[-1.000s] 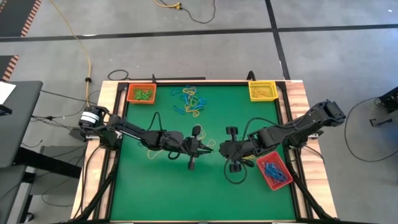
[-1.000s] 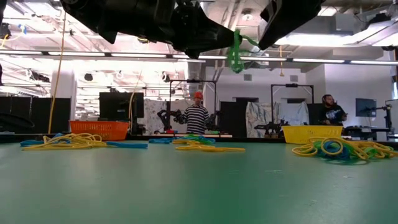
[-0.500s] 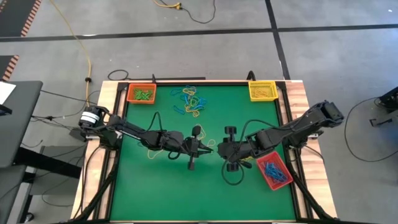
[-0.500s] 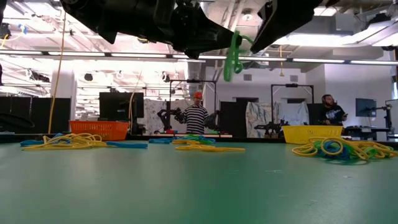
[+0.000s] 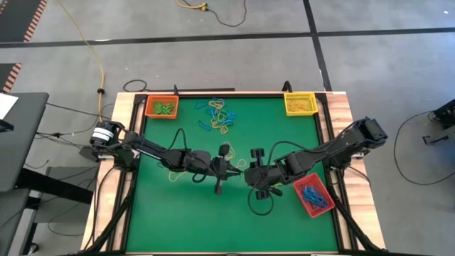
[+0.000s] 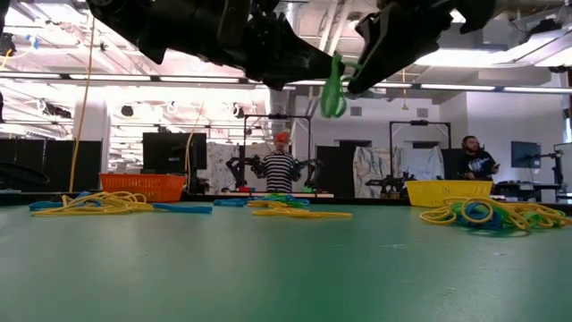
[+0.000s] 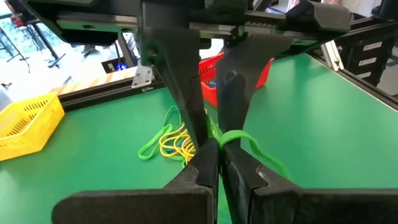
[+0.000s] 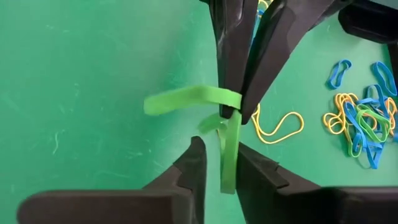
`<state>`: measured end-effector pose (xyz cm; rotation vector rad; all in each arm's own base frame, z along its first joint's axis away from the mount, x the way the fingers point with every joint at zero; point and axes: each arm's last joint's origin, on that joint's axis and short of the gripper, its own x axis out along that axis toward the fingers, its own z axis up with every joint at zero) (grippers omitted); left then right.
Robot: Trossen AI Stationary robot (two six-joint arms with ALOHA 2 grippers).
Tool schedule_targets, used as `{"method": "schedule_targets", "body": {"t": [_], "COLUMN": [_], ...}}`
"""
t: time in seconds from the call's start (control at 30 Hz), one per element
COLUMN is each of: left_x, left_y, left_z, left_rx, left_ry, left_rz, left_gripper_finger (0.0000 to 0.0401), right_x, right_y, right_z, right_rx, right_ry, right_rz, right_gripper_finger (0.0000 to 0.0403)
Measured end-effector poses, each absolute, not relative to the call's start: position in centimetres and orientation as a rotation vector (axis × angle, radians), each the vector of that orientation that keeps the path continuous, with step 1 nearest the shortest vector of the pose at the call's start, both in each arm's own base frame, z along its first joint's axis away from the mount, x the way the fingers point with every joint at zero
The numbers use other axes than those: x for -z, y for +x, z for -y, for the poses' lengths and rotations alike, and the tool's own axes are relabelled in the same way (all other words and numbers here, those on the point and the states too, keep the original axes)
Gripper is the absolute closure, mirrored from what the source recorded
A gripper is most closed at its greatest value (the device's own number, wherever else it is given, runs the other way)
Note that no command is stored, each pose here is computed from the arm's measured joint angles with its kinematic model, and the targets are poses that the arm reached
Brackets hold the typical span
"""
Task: Sort rubber bands into baskets
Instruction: Put the green rubber band into the orange bin
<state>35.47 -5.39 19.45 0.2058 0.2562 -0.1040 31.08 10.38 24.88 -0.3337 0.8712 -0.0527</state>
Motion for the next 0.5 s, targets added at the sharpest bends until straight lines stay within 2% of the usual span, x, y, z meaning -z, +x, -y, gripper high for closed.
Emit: {"method": "schedule_targets", "body": {"t": [0.37, 0.5], "left_x": [-19.37, -19.37], "left_y": [35.46, 35.46], "left_z": [5.33, 5.32], "left_rx": [0.102, 0.099], "left_ry": [0.207, 0.207], "left_rz": [-0.265, -0.265], "left_gripper_finger": [0.04, 0.0393], "right_x": [-24.66, -24.61], "right_y": [30.75, 30.64], "right_z": [-10.21, -10.17], "right_rx": [0.068, 0.071], "right_ry": [-0.359, -0.358], "right_rz": [-0.91, -0.922], "right_gripper_finger": [0.0385, 0.0387]}}
